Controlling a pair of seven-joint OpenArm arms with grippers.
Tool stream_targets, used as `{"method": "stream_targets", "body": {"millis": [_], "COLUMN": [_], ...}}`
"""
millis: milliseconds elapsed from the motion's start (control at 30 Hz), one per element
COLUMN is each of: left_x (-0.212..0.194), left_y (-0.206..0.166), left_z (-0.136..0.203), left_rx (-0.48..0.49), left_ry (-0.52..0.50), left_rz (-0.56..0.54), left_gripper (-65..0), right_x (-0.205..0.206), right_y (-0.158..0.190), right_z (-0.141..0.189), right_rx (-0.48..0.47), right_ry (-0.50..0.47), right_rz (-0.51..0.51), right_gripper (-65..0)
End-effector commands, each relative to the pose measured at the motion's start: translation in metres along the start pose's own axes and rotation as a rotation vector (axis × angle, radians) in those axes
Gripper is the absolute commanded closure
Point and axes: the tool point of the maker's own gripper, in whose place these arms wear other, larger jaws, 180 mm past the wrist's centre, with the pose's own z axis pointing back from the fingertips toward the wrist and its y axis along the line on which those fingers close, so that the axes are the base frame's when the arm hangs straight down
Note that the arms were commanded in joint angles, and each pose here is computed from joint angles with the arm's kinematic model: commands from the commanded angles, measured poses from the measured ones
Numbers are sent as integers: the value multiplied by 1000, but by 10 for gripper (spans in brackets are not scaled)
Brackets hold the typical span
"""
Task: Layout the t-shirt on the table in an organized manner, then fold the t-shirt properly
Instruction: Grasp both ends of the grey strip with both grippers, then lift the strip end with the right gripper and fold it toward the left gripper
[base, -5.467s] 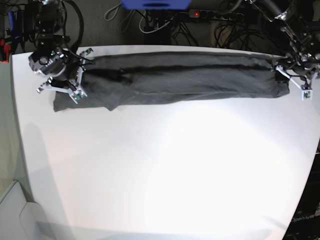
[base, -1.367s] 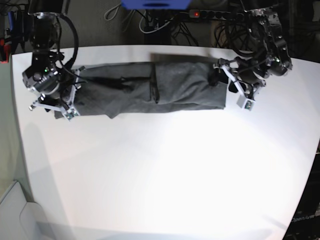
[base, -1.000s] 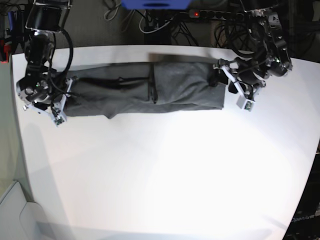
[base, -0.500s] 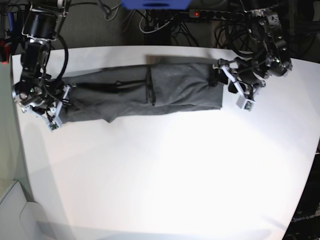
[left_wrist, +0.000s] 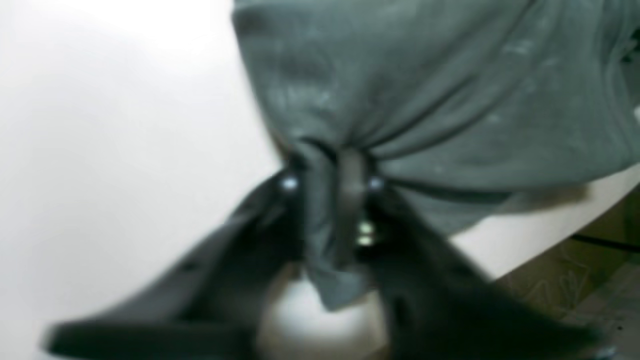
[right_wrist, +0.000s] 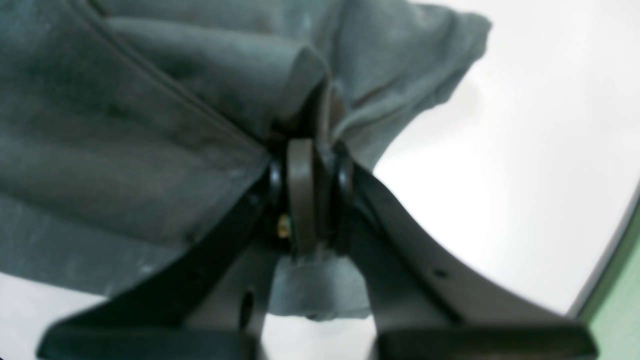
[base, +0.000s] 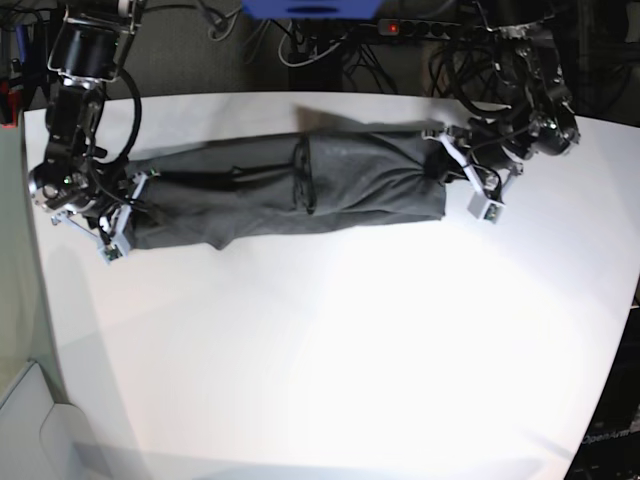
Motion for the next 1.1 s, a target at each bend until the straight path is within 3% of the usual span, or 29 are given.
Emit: {"method": "stream_targets", "body": {"millis": [0,67,167,300,400,533,633,867,1067], "left_x": [7,7,1,-2,-5,-4,-4,-4,-2], "left_y": [4,4,11,9,11,10,10,10,11], "left_z": [3,3,4,-1,-1,-2,-1,0,0], "left_rx": [16,18,52,75,91,85,87,91,91], "left_ry": [-13,-12,20,43,60,57,56,54,51], "left_rz": [-15,-14,-33,-45,-52,-50,-50,-55,-56], "left_gripper": [0,-22,-1,-3,-3,-3,-3,-3,-3], "right_x": [-44,-30,-9,7,19,49,58,60,75], "right_y": [10,4,1,-4,3,15,28,32,79], "right_z": [-3,9,30,49,62,87,100,103,96], "right_rx": [0,-39,-96,-147,-170,-205,-214,-214,-122], "right_ry": [187,138,65,37,15,-84,-106,-106,-144], "right_rz": [40,58,85,112,166,245,296,309,424], "right_gripper": [0,0,0,0,0,0,0,0,0]}}
